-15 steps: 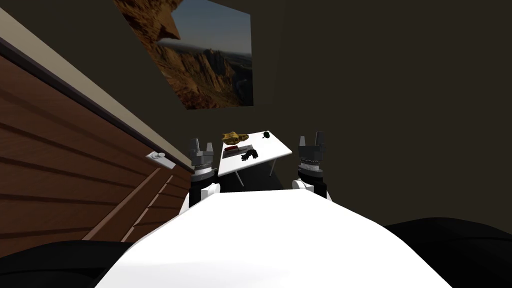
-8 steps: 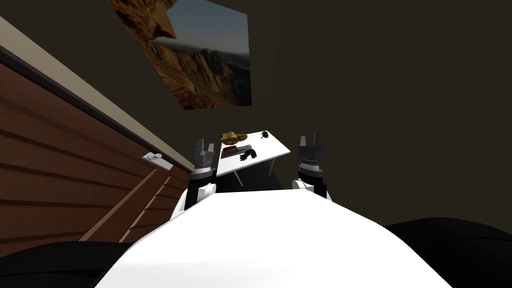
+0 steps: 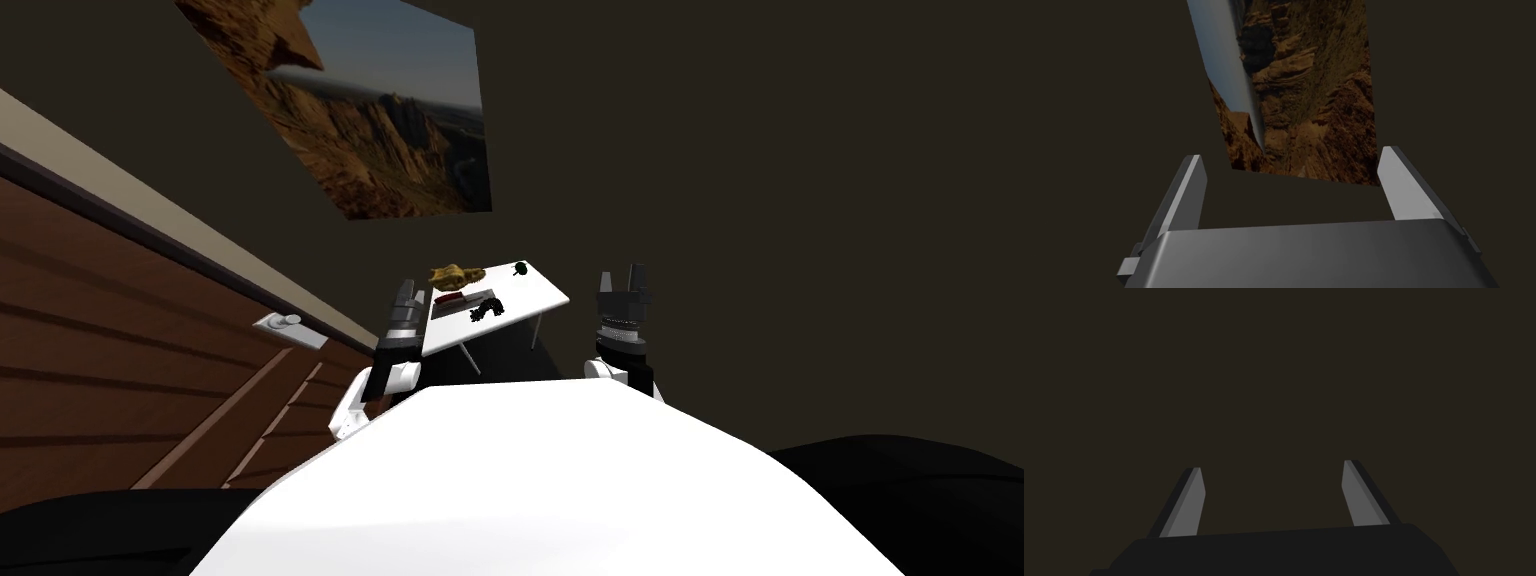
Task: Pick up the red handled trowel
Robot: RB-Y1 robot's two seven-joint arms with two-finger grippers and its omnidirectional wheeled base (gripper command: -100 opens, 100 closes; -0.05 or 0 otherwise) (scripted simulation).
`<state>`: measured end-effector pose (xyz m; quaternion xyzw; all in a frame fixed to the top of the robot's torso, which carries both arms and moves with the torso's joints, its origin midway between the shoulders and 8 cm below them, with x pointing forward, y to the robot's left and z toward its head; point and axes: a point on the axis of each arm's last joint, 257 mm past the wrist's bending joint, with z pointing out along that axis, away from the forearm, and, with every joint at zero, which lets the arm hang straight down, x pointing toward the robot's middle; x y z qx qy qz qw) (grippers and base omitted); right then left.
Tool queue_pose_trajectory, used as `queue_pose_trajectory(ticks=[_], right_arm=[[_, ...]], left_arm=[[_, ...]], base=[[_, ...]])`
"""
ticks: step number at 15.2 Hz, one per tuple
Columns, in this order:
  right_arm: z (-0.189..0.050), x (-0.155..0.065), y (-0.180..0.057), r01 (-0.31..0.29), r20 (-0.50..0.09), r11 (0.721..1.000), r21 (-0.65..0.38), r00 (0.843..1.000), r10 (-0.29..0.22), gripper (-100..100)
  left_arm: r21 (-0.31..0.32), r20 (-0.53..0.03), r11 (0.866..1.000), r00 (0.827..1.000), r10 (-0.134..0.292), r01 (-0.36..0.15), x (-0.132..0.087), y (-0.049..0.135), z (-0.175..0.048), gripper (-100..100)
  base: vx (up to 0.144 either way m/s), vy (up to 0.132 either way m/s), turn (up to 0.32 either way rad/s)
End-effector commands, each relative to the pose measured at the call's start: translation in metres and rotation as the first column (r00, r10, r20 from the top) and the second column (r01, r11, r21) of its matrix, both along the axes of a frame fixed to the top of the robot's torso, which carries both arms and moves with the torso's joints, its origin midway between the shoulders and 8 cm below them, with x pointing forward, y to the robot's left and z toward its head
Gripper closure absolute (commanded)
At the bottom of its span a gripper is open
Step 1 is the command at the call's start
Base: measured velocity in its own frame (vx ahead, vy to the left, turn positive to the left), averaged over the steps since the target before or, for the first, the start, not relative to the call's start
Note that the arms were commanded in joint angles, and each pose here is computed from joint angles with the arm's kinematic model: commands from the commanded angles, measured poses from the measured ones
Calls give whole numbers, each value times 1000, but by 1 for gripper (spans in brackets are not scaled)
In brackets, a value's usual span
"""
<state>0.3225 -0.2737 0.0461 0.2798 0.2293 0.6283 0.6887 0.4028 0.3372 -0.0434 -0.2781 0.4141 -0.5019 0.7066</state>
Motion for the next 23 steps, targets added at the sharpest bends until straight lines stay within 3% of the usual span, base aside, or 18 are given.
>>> queue_pose_trajectory(ticks=[1, 3, 5, 10, 13, 15, 16, 17, 21, 22, 23], right_arm=[[0, 0, 0, 0, 0, 1000, 0, 1000, 0, 0], [0, 0, 0, 0, 0, 1000, 0, 1000, 0, 0], [0, 0, 0, 0, 0, 1000, 0, 1000, 0, 0], [0, 0, 0, 0, 0, 1000, 0, 1000, 0, 0], [0, 0, 0, 0, 0, 1000, 0, 1000, 0, 0], [0, 0, 0, 0, 0, 1000, 0, 1000, 0, 0], [0, 0, 0, 0, 0, 1000, 0, 1000, 0, 0], [0, 0, 0, 0, 0, 1000, 0, 1000, 0, 0], [0, 0, 0, 0, 0, 1000, 0, 1000, 0, 0], [0, 0, 0, 0, 0, 1000, 0, 1000, 0, 0], [0, 0, 0, 0, 0, 1000, 0, 1000, 0, 0]], left_arm=[[16, -35, 999, 999, 30, -29, 9, 15, -11, -100], [24, -56, 998, 997, 52, -50, 15, 26, -17, -100], [34, -97, 995, 990, 99, -96, 25, 48, -29, -100], [37, -138, 989, 979, 149, -145, 34, 72, -41, -100], [28, -198, 975, 955, 223, -222, 45, 107, -61, -100], [28, -199, 975, 954, 223, -222, 45, 108, -62, -100], [21, -220, 969, 944, 246, -248, 48, 119, -69, -100], [21, -220, 969, 944, 246, -248, 48, 119, -69, -100], [-22, -306, 938, 896, 322, -345, 55, 159, -102, -100], [-22, -306, 938, 896, 322, -345, 55, 159, -102, -100], [-37, -328, 930, 883, 335, -367, 56, 166, -111, -100]], base=[[-8, -46, -70], [-6, -50, -83], [-5, -45, -93], [-2, -41, -73], [4, -40, -110], [9, -39, -48], [2, -34, -47], [2, -29, -55], [14, -42, -118], [25, -44, -69], [25, -34, -55]])
